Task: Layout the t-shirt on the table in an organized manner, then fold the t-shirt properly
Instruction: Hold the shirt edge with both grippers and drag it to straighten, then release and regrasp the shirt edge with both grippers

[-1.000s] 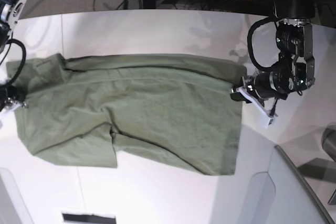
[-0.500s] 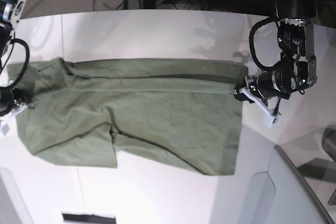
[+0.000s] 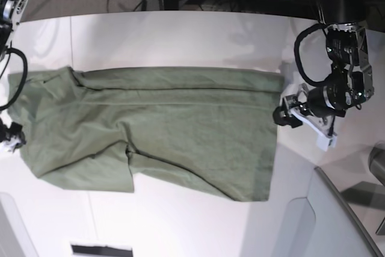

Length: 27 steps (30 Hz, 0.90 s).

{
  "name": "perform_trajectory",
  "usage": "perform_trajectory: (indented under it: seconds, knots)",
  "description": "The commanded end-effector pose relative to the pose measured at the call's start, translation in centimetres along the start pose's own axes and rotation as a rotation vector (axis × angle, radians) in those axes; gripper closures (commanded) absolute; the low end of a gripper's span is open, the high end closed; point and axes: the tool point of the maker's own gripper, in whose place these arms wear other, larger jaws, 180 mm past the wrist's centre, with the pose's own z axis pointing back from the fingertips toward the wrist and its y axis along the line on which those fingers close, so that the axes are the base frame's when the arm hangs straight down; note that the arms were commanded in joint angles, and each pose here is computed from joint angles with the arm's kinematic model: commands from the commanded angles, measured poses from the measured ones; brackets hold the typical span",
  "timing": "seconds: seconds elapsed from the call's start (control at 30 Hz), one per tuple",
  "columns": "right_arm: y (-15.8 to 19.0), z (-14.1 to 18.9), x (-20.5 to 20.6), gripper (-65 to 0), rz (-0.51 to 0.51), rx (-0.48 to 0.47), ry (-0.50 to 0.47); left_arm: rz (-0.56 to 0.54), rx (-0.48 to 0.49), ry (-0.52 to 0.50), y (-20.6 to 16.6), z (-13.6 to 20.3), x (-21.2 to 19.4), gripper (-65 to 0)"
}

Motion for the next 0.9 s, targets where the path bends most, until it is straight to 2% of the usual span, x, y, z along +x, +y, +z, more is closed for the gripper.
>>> perform_trajectory:
  seconds: [0.0, 0.1, 0.17, 0.2, 0.27, 0.37, 0.43, 0.53, 0.6, 0.67, 0.77, 0.87]
  knots:
    - [-0.4, 1.2, 2.4, -28.5, 0.019, -0.008, -0.078, -0.029, -0.014, -0.073, -0.6, 1.1, 2.4, -36.0]
    - [-0.5, 2.1, 2.1, -28.5, 0.051, -0.019, -0.098, -0.07, 0.013, -0.097, 0.1, 2.5, 3.2, -36.0]
    - [-1.0, 2.5, 1.2, -28.5, 0.021, -0.022, -0.098, -0.086, 0.03, -0.091, 0.8, 3.1, 3.0, -36.0]
    - [-1.3, 2.7, 0.3, -28.5, -0.046, -0.015, -0.086, -0.087, 0.034, -0.084, 1.0, 3.2, 2.5, -36.0]
    - [-2.2, 3.1, -2.1, -28.7, -0.247, 0.024, -0.07, -0.083, 0.04, -0.062, 1.3, 3.2, 1.6, -36.4]
    - [-4.9, 4.2, -5.7, -29.6, -0.57, 0.05, -0.102, -0.054, 0.053, -0.021, 2.2, 3.2, -0.9, -37.2]
    - [-5.7, 4.5, -7.4, -34.4, -0.651, 0.046, -0.102, -0.022, 0.053, -0.006, 2.5, 3.4, -2.8, -41.5]
    - [-6.2, 4.7, -8.7, -44.7, -0.658, 0.029, -0.087, -0.02, 0.041, -0.002, 3.0, 3.9, -4.2, -54.5]
    - [-6.3, 4.7, -9.1, -49.4, -0.662, 0.026, -0.079, -0.036, 0.027, 0.017, 3.1, 4.1, -5.5, -60.2]
    - [-6.4, 4.5, -10.1, -49.4, -0.683, 0.026, -0.06, -0.052, 0.011, 0.036, 2.9, 4.1, -6.6, -59.9]
    - [-6.5, 3.5, -12.0, -49.4, -0.809, 0.071, -0.041, -0.043, 0.007, 0.057, 2.9, 4.0, -7.7, -53.8]
    - [-6.3, 2.7, -13.7, -49.4, -0.893, 0.098, -0.013, -0.039, -0.001, 0.053, 2.5, 3.9, -7.8, -48.4]
